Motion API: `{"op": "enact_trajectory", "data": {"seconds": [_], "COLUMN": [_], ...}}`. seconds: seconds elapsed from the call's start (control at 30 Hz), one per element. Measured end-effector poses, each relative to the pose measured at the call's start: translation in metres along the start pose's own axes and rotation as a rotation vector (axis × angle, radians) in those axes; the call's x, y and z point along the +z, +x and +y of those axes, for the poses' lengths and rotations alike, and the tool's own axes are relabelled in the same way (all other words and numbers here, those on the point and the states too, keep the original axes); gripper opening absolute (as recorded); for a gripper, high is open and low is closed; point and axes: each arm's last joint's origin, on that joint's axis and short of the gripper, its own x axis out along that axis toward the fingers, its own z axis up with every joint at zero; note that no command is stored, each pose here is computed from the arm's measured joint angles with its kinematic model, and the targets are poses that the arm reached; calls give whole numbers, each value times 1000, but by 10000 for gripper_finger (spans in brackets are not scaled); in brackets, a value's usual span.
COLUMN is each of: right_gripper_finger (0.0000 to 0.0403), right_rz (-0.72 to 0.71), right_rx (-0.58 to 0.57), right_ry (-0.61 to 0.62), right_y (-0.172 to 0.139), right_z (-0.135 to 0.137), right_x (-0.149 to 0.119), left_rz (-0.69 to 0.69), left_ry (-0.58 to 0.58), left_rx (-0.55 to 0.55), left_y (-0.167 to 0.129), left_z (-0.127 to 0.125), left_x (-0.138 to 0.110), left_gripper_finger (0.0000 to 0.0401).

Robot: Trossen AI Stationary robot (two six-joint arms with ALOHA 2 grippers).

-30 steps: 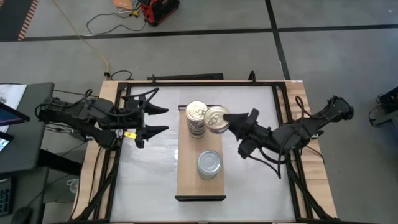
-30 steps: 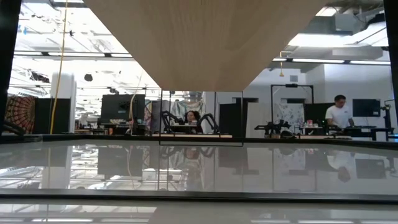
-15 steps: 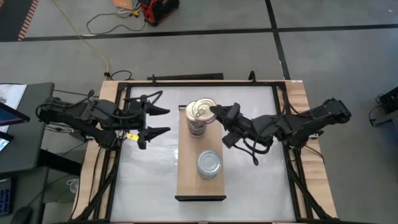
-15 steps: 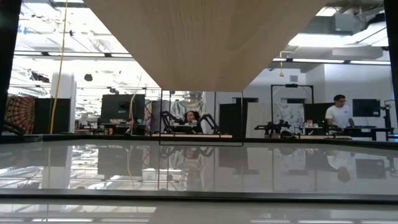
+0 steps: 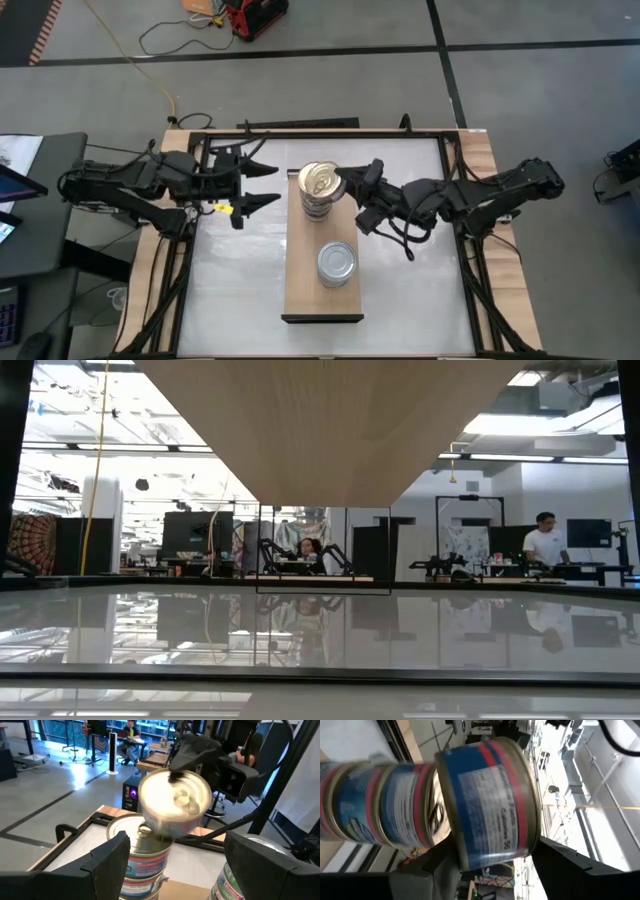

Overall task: Stack canned seafood by type on shelf
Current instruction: Stack the blue tuna can on top of the stacked blue tuna cans on the shelf

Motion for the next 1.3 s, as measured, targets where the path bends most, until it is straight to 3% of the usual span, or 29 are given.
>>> {"op": "enact_trajectory", "data": {"seconds": [0.4,0.6,0.87,1.07,1.3], "right_gripper_finger": [269,270,270,271,271], "right_rz": [53,35,29,10,3], "right_rx": [44,42,41,41,31], "right_ry": [-15,-11,3,48,64], "right_y": [10,10,10,12,12], "right_z": [5,4,4,4,3], "right_x": [-12,-11,-11,-13,-13], "left_rz": [11,18,118,144,188], "left_ry": [-14,17,52,150,147], "left_rx": [-38,-63,-61,46,116], "left_y": [18,19,42,57,74], "left_z": [6,0,-8,-11,3], "left_x": [-2,20,27,38,46], "left_gripper_finger": [306,306,306,306,306]}}
